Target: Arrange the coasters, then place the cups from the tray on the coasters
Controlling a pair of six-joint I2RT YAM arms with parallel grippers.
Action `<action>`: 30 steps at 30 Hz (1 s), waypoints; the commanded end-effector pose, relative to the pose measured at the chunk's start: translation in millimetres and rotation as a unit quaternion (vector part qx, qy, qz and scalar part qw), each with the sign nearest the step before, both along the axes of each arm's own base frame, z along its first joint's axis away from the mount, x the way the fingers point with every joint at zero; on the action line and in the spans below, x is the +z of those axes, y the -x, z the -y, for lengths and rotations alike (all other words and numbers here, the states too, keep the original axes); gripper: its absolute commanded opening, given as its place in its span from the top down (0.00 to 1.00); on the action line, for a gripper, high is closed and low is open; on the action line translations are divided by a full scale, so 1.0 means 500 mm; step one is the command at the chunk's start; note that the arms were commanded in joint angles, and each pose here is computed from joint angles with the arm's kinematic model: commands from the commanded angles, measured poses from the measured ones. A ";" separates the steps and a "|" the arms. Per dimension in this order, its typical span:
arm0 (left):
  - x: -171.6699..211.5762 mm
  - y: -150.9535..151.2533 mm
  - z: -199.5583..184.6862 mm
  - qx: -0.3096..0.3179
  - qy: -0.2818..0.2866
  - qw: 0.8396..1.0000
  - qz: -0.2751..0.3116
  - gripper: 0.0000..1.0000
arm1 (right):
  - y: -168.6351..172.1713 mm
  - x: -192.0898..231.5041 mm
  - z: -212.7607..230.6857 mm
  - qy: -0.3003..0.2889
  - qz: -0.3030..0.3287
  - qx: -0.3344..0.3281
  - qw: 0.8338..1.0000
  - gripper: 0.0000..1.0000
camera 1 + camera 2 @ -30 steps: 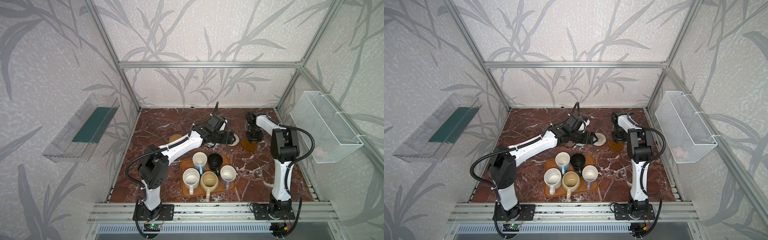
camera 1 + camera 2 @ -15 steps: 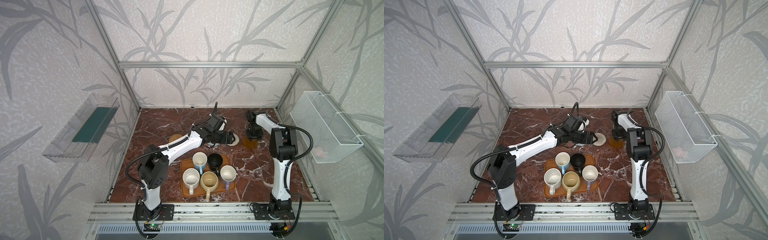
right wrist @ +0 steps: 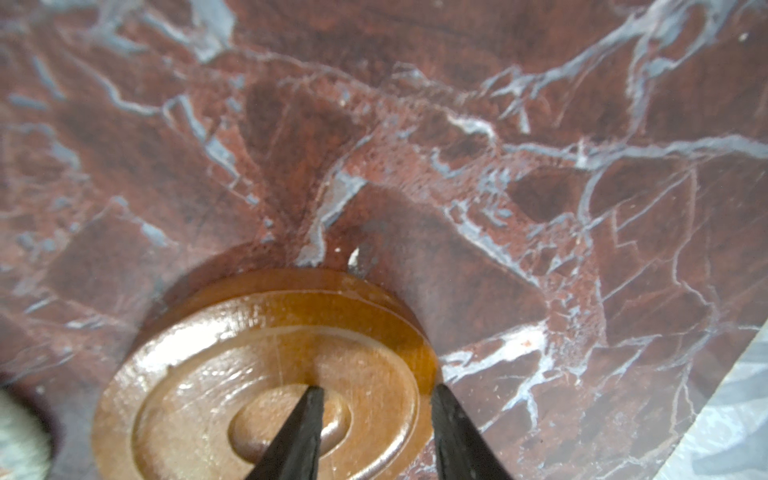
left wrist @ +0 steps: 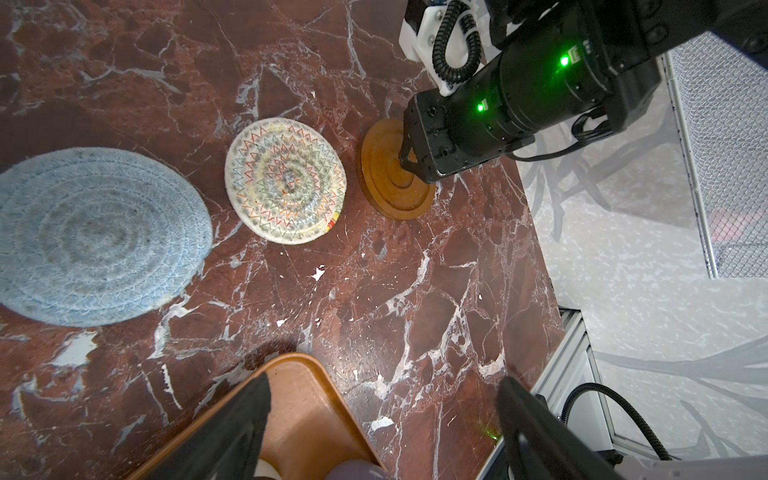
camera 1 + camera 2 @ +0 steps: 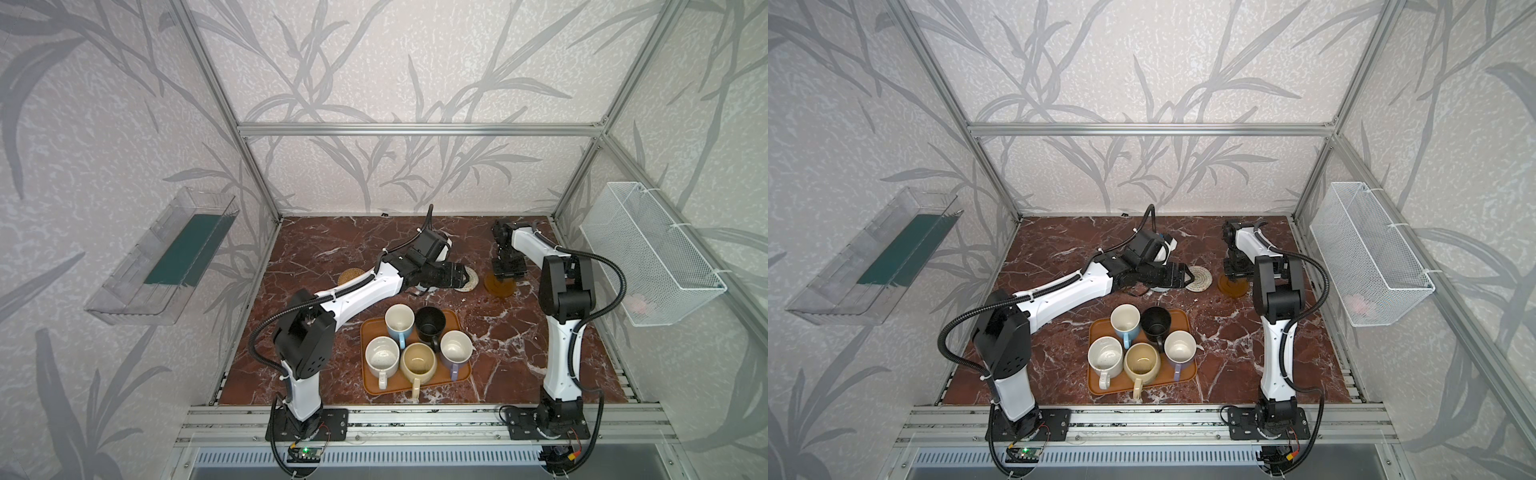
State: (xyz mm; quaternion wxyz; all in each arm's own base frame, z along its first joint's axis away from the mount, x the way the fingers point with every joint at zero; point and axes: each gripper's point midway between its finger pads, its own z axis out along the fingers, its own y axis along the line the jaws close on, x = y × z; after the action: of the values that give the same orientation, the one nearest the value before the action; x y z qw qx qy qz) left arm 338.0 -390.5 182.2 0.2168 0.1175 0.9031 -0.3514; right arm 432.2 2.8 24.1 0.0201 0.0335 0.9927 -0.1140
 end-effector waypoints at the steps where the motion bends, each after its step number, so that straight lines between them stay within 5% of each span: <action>1: 0.034 0.003 -0.005 0.001 0.015 1.000 0.011 0.12 | -0.023 0.021 -0.001 -0.003 0.024 0.000 1.000 0.56; 27: 0.051 0.008 -0.015 0.004 0.017 1.000 0.017 0.12 | -0.009 0.111 -0.031 -0.027 0.071 0.010 0.997 0.55; 28: 0.056 0.008 -0.020 0.005 0.015 1.000 0.019 0.12 | -0.005 0.125 -0.037 -0.034 0.078 0.011 0.996 0.51; 30: 0.077 0.012 -0.031 0.008 0.017 0.999 0.027 0.08 | 0.006 0.170 -0.051 -0.044 0.100 0.020 0.994 0.26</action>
State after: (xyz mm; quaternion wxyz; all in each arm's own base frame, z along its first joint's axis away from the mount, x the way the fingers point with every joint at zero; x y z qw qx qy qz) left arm 333.9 -387.3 190.7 0.2199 0.1192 0.9002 -0.3566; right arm 436.8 16.2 66.3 0.0806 0.0324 0.9924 -0.0874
